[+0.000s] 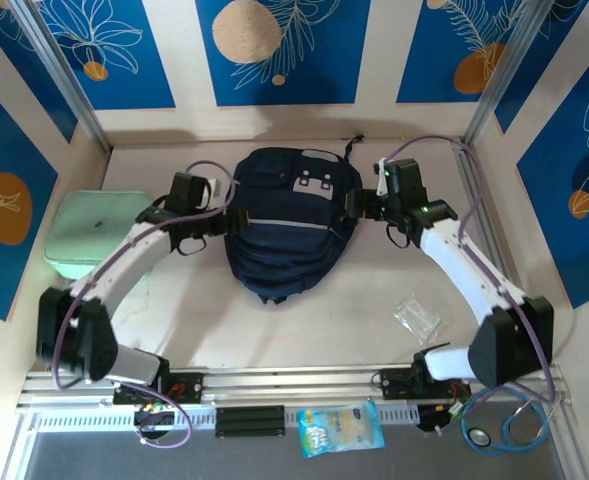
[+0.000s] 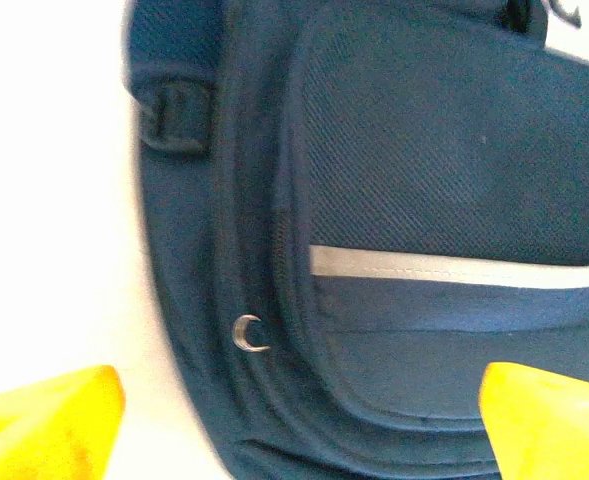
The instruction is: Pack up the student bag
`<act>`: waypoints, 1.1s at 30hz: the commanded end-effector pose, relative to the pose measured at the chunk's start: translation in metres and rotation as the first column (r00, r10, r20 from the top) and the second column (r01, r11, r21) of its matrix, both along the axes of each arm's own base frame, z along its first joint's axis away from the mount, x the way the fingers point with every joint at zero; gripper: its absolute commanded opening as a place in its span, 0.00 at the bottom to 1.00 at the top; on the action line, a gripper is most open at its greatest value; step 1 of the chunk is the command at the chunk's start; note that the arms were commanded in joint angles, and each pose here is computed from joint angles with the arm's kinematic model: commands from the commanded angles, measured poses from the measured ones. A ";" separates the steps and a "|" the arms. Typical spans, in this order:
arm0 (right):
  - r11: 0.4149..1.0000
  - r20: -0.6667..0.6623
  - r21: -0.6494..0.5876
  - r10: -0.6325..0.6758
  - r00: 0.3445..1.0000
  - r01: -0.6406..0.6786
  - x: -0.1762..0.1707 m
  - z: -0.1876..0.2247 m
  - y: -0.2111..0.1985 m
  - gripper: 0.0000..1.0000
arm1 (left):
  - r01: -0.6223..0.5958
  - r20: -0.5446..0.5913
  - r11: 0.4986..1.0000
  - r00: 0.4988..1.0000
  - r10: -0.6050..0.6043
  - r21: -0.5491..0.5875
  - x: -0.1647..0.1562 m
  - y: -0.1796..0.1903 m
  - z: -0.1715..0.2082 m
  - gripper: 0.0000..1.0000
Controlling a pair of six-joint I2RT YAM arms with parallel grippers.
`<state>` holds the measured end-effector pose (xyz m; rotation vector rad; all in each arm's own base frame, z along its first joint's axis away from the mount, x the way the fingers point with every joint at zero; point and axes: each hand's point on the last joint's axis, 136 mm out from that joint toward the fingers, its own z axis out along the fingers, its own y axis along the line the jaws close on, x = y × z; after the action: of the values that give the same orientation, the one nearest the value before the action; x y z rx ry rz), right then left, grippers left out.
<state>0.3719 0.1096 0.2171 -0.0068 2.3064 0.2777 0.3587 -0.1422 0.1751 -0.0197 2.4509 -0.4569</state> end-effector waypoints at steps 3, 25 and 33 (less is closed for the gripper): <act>0.970 0.207 -0.047 -0.224 0.952 0.238 -0.001 0.020 -0.061 0.92 | -0.373 0.310 0.901 0.903 0.298 0.221 -0.003 0.091 0.031 1.00; 0.968 0.369 -0.081 -0.193 0.909 0.238 0.009 -0.098 -0.107 0.98 | -0.324 0.546 0.856 0.835 0.060 0.402 0.014 0.126 -0.057 1.00; 0.993 0.400 -0.080 -0.047 0.915 0.086 0.018 -0.110 -0.081 0.98 | -0.213 0.624 0.938 0.781 -0.006 0.275 0.016 0.116 -0.053 1.00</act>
<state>0.3850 0.0139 0.0971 0.0698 1.9873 0.0728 0.3643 -0.0132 0.0973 0.0574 1.9557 0.1424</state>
